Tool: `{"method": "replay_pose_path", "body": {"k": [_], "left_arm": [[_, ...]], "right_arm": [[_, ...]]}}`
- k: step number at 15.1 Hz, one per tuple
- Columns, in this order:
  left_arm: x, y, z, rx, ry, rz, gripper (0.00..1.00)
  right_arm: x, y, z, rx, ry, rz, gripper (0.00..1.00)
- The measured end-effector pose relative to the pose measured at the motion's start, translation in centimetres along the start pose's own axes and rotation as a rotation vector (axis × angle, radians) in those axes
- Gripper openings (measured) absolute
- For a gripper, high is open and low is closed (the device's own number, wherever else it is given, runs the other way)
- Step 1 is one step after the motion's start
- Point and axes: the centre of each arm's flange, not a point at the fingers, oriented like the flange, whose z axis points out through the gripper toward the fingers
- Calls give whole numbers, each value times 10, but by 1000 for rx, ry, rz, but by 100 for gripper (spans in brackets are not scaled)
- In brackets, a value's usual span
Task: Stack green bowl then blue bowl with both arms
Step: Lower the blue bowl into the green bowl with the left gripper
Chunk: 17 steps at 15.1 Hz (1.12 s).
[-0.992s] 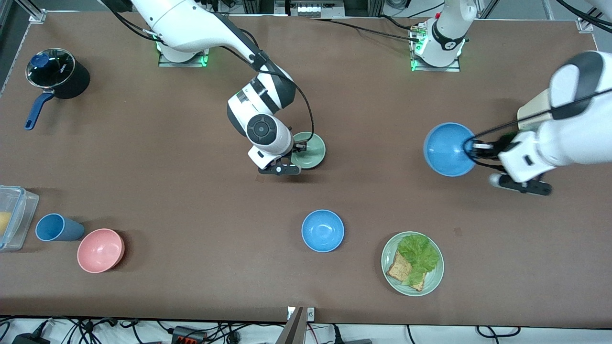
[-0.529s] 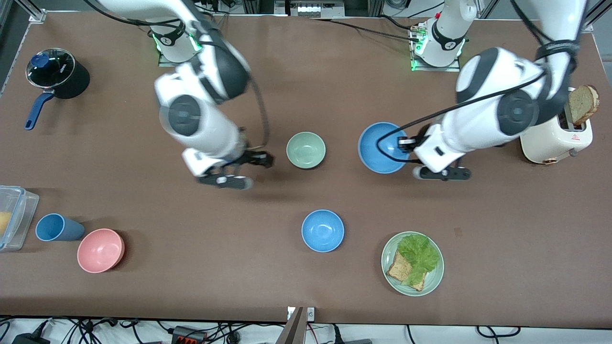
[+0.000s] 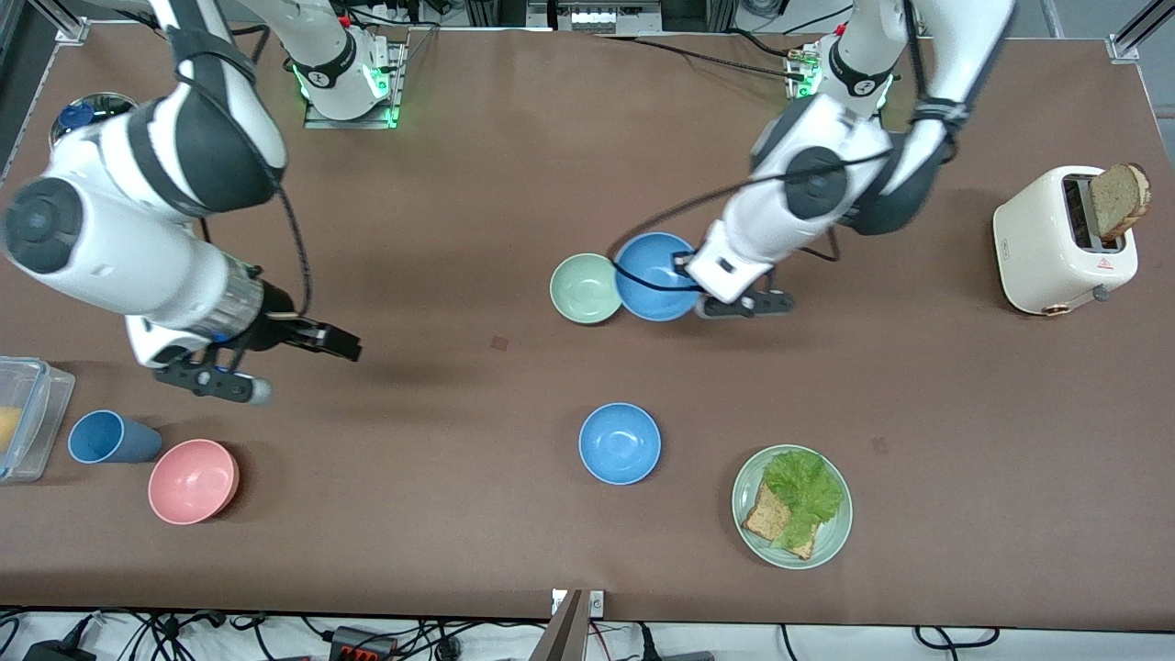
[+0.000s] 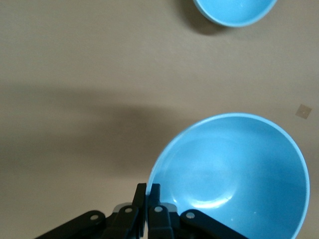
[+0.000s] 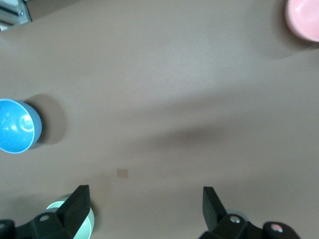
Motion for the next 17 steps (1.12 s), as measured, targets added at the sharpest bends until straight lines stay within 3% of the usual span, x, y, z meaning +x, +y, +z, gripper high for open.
{"method": "replay_pose_path", "body": {"k": [5,10,12,17], "left_arm": [[-20,38,54,29,15,4,5],[-25,56,77,17,56,13,5],[-30,64,85,4,60,4,5],[-35,70,104,36,89,32,7]], "right_arm": [[15,80,-42,-72,-3,-105,100],[27,176,-95,-93,44,-192,100],[24,188,-109,-121,58,-222,100],[10,193,-125,-130,37,-221,100]]}}
